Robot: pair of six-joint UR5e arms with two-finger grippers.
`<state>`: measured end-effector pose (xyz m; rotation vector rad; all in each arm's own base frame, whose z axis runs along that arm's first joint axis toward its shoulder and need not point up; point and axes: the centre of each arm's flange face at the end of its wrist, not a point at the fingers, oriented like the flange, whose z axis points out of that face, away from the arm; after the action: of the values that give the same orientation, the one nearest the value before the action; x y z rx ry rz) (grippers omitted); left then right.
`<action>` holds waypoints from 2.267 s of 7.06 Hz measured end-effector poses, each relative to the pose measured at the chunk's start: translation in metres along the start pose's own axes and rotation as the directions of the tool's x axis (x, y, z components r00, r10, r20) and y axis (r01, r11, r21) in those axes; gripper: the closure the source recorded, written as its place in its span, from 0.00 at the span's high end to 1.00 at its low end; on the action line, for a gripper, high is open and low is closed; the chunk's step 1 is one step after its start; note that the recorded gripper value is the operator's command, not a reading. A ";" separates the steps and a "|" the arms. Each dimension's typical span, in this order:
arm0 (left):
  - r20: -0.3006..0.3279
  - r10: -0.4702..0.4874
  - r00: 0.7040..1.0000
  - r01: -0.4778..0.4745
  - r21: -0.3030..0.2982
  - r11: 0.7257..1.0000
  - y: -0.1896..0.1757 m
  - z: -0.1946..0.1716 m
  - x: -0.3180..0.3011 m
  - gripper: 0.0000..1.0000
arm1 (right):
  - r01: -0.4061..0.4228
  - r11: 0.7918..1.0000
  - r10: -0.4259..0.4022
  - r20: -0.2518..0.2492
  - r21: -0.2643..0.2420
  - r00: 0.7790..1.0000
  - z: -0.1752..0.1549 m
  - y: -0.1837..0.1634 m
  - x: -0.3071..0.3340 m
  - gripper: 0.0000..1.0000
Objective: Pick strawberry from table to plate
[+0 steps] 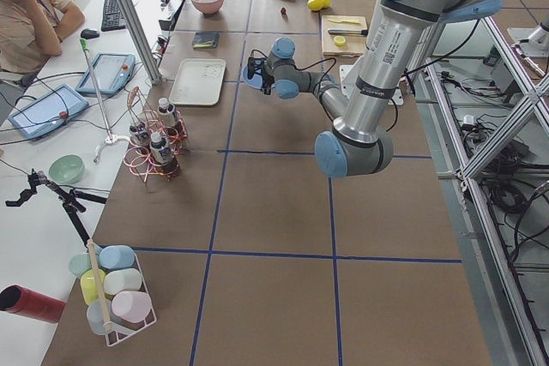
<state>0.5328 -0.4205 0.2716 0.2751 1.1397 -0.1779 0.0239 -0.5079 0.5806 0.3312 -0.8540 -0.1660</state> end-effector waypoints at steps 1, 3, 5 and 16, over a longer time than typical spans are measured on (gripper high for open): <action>0.007 0.009 1.000 -0.009 -0.002 1.000 0.018 0.008 0.004 0.00 | -0.001 1.000 0.001 0.000 -0.001 1.000 0.000 0.000 0.000 1.00; 0.022 0.016 1.000 -0.016 -0.005 1.000 0.029 0.016 0.001 0.16 | -0.003 1.000 0.003 0.000 0.000 1.000 0.000 0.000 0.000 1.00; 0.028 0.021 0.999 -0.020 -0.006 1.000 0.031 0.019 -0.001 1.00 | -0.012 1.000 0.012 0.001 0.002 1.000 -0.001 0.000 -0.001 1.00; 0.303 0.581 0.755 -0.506 -0.294 0.811 -0.269 -0.349 -0.447 1.00 | 0.080 0.993 -0.087 0.085 0.082 0.993 0.024 -0.029 -0.101 1.00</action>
<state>-0.0286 -0.5700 0.5097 0.3719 0.6397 0.3930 -0.0600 -0.5128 0.5127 0.4363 -0.9366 -0.2271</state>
